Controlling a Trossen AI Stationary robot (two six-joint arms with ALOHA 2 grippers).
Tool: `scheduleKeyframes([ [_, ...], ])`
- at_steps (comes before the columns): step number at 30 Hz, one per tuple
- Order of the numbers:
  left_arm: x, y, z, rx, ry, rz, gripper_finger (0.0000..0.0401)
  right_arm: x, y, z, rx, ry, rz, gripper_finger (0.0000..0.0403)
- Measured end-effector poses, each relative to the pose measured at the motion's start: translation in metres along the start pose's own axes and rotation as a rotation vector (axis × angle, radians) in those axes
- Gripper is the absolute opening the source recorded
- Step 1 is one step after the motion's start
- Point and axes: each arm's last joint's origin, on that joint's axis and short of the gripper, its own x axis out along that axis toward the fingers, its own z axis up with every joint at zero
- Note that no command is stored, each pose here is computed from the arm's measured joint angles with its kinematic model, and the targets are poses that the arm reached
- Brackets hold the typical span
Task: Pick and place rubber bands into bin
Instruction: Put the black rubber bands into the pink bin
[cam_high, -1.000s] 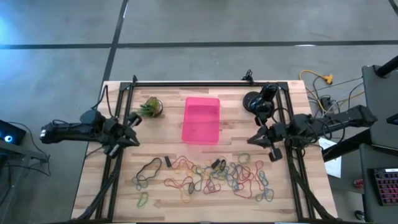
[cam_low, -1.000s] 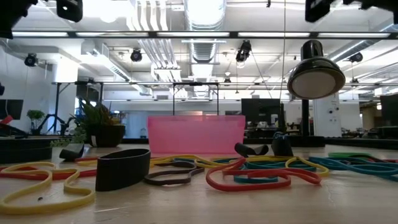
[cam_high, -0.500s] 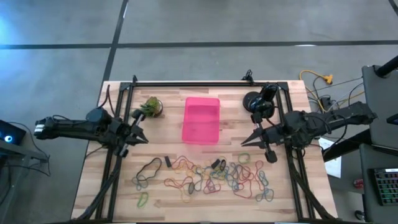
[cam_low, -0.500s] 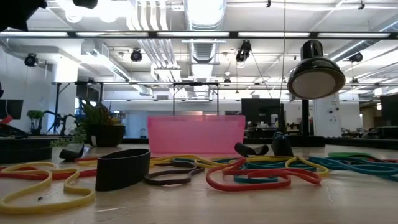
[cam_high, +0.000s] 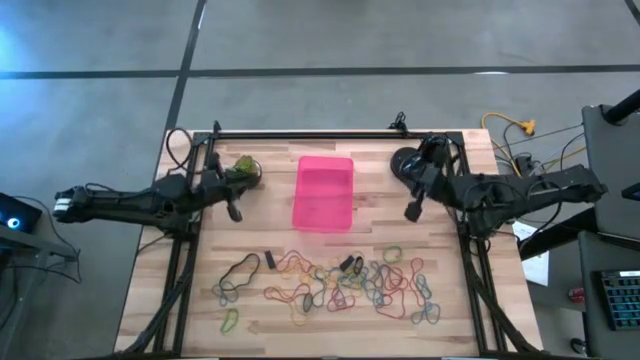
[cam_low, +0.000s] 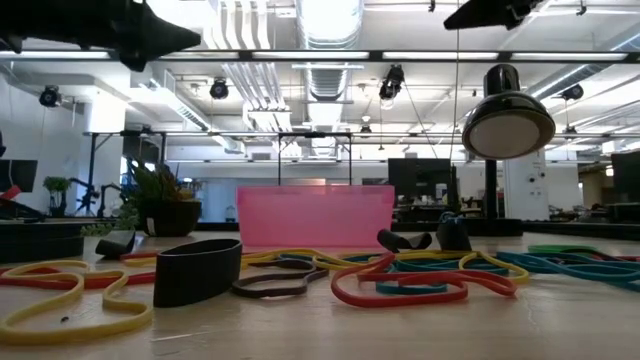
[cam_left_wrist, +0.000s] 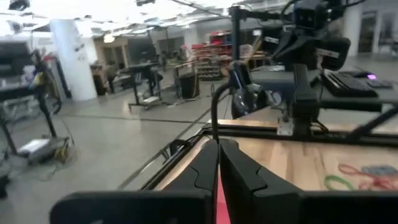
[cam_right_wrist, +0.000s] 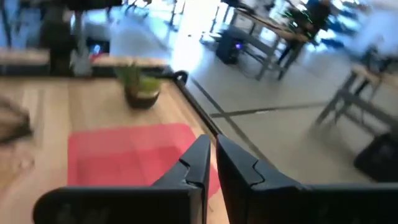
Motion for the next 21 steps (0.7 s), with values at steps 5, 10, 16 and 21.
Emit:
scheduleKeyframes([
  [5, -0.001, 0.002, 0.014, -0.068, -0.041, 0.016, 0.0022, -0.007, -0.021, 0.019, 0.117, 0.002, -0.056, 0.0063],
  [10, 0.0, -0.004, 0.005, 0.068, 0.005, -0.148, 0.0074, -0.008, -0.016, 0.023, -0.014, 0.017, 0.132, 0.0114],
  [16, 0.013, -0.019, -0.014, 0.072, 0.136, -0.389, 0.0124, 0.006, 0.015, 0.006, -0.066, 0.08, 0.52, 0.0155],
  [21, 0.024, -0.034, -0.024, 0.045, 0.241, -0.462, 0.0129, 0.017, 0.047, -0.008, -0.03, 0.195, 0.565, 0.0152],
])
